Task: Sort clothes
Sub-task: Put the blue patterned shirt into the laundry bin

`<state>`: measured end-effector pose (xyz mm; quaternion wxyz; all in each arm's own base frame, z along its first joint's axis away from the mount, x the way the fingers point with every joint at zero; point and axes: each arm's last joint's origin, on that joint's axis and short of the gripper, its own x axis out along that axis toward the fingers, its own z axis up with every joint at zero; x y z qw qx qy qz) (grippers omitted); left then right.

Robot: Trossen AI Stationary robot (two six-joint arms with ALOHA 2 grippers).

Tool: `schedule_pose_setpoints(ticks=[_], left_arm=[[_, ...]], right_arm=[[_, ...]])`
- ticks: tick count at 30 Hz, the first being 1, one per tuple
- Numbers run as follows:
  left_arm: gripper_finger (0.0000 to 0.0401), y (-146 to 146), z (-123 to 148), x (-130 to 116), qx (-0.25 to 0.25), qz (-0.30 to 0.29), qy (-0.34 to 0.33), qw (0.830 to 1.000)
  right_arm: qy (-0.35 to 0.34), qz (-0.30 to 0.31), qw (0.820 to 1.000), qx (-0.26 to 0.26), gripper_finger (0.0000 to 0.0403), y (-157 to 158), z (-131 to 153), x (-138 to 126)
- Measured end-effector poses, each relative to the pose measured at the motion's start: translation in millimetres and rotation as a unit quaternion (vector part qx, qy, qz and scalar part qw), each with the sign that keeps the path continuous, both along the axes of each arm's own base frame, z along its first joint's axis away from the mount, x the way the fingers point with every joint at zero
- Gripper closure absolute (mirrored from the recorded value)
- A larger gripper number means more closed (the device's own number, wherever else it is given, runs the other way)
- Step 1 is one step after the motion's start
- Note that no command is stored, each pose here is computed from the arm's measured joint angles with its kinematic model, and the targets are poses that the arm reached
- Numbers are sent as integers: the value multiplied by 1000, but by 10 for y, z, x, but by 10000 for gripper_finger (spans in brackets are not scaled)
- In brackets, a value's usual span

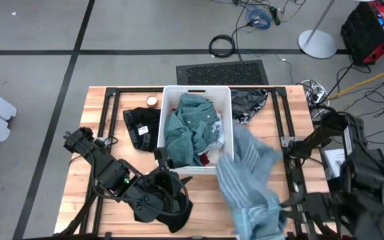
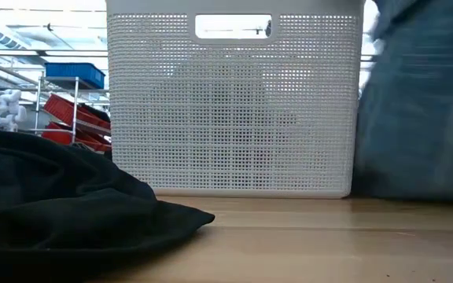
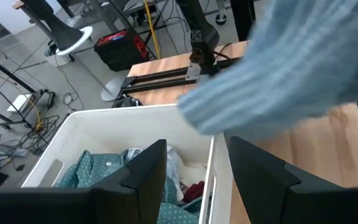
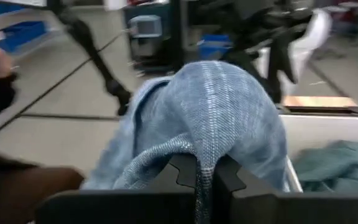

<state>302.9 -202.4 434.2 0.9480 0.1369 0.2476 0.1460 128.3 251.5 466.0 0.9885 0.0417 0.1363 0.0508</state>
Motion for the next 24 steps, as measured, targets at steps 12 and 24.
schedule_pose_setpoints(ticks=[12, 24], left_arm=[[217, -27, 14, -1, -7, -4, -8, 1000], [217, 5, 22, 28, -11, 1, -13, 1000]], right_arm=[[235, -183, 952, 72, 402, -73, -1022, -33], [420, -289, 857, 68, 402, -493, -1695, -113]])
